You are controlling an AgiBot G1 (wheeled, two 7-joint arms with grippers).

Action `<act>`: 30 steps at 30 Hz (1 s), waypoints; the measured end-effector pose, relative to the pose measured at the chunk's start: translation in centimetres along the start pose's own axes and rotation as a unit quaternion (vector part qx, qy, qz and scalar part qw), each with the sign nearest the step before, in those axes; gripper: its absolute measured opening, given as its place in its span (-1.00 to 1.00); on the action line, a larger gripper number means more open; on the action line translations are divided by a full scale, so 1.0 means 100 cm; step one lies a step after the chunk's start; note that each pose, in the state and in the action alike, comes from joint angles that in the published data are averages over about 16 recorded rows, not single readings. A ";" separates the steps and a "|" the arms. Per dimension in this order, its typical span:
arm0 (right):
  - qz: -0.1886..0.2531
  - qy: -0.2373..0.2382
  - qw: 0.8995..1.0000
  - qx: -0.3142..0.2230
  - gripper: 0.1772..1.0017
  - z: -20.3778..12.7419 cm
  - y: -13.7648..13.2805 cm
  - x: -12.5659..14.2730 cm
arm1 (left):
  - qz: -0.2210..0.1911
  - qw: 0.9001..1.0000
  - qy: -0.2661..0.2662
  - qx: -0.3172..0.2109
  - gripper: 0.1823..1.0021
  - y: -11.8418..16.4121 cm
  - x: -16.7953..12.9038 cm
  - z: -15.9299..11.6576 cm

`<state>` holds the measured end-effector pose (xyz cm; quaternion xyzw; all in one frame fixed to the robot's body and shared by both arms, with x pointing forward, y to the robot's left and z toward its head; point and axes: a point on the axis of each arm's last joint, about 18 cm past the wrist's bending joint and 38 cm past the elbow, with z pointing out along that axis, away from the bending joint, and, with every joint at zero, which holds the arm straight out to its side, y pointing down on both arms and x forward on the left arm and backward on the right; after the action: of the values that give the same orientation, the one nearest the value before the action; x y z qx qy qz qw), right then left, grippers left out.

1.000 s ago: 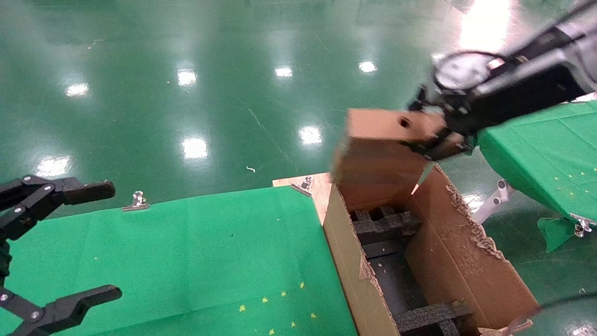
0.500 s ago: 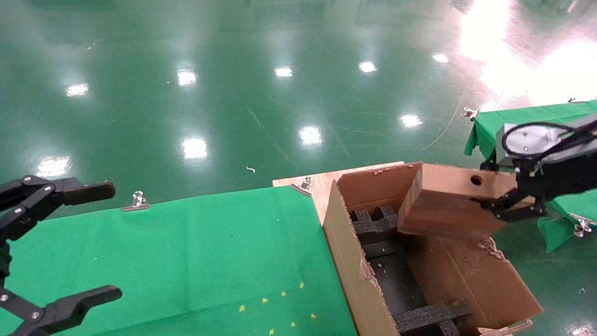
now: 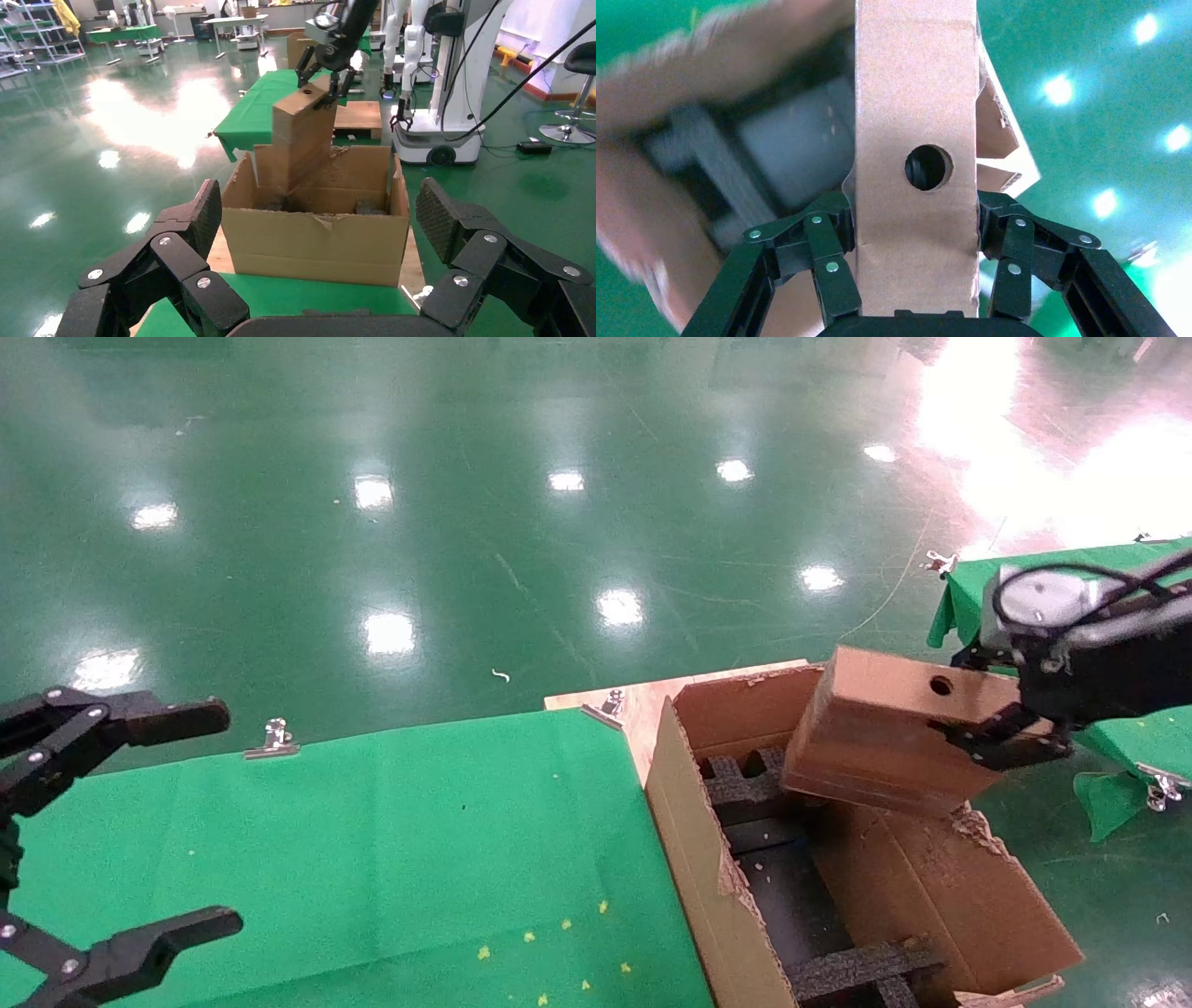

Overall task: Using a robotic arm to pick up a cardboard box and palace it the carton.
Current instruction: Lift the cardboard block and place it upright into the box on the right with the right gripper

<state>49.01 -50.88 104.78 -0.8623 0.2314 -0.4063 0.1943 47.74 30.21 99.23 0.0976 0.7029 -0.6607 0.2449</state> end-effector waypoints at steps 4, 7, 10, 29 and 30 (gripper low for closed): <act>0.092 0.003 0.996 -0.004 -0.54 0.007 0.011 -0.001 | 0.000 1.000 0.000 0.000 1.00 0.000 0.000 0.000; 0.172 0.006 0.985 -0.014 -0.54 0.012 0.021 -0.002 | 0.000 1.000 0.000 0.000 1.00 0.000 0.000 0.000; 0.247 0.009 0.969 -0.028 -0.54 0.017 0.032 -0.006 | 0.000 1.000 0.000 0.000 1.00 0.000 0.000 0.000; 0.412 0.041 0.908 -0.070 -0.56 0.033 0.055 -0.017 | 0.000 1.000 0.000 0.000 1.00 0.000 0.000 0.000; 0.413 0.043 0.907 -0.071 -0.57 0.034 0.055 -0.017 | 0.000 1.000 0.000 0.000 1.00 0.000 0.000 0.000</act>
<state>49.40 -53.95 98.87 -0.6826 0.6033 -0.3090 0.2733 47.75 30.22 99.23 0.0974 0.7027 -0.6608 0.2449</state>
